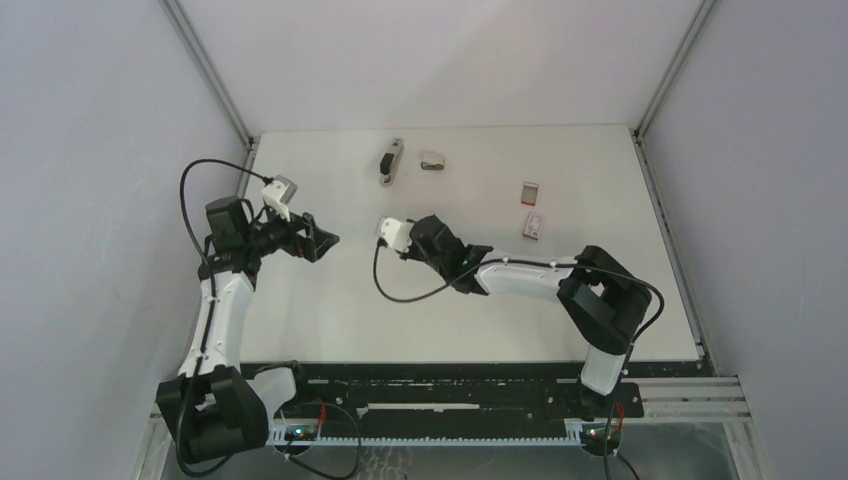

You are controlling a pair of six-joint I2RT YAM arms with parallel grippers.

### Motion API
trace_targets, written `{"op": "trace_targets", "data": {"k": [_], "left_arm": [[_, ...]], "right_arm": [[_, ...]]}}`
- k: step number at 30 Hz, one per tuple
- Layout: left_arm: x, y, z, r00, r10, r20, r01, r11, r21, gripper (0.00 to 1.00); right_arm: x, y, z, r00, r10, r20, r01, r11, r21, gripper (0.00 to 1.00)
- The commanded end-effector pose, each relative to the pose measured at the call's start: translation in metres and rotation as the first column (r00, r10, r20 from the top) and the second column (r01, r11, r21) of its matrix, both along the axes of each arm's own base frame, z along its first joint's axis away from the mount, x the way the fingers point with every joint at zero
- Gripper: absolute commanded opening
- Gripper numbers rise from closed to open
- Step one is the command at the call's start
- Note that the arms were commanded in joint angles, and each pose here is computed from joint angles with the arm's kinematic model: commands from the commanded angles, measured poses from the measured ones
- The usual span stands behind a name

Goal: Unload the staples from the stapler
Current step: Unload the staple at the center of the board.

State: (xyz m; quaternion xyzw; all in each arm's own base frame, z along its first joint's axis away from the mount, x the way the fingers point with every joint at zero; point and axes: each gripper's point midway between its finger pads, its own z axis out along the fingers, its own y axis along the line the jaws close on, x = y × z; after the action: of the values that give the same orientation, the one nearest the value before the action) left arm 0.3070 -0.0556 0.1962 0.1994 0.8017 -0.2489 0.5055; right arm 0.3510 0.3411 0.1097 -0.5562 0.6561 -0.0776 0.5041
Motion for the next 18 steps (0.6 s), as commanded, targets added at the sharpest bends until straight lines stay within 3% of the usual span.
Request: {"op": "trace_targets", "data": {"k": [1, 7, 13, 18], "left_arm": [[0.005, -0.020, 0.007, 0.996, -0.093, -0.008, 0.091, 0.986, -0.139, 1.00], [0.021, -0.067, 0.009, 0.970, -0.221, -0.105, 0.193, 0.956, -0.222, 1.00], [0.053, -0.115, 0.025, 0.968, -0.205, -0.146, 0.166, 0.956, -0.242, 1.00], [0.064, -0.151, 0.031, 0.950, -0.264, -0.166, 0.197, 0.920, -0.338, 1.00]], "right_arm": [[0.008, 0.000, 0.073, 0.976, -0.060, -0.208, 0.131, 0.928, 0.349, 0.18], [0.020, -0.014, 0.084, 0.971, -0.120, -0.205, 0.192, 0.906, 0.376, 0.20], [0.021, -0.016, 0.086, 0.948, -0.116, -0.296, 0.237, 0.879, 0.415, 0.20], [0.019, -0.017, 0.085, 0.932, -0.097, -0.348, 0.252, 0.864, 0.436, 0.21]]}}
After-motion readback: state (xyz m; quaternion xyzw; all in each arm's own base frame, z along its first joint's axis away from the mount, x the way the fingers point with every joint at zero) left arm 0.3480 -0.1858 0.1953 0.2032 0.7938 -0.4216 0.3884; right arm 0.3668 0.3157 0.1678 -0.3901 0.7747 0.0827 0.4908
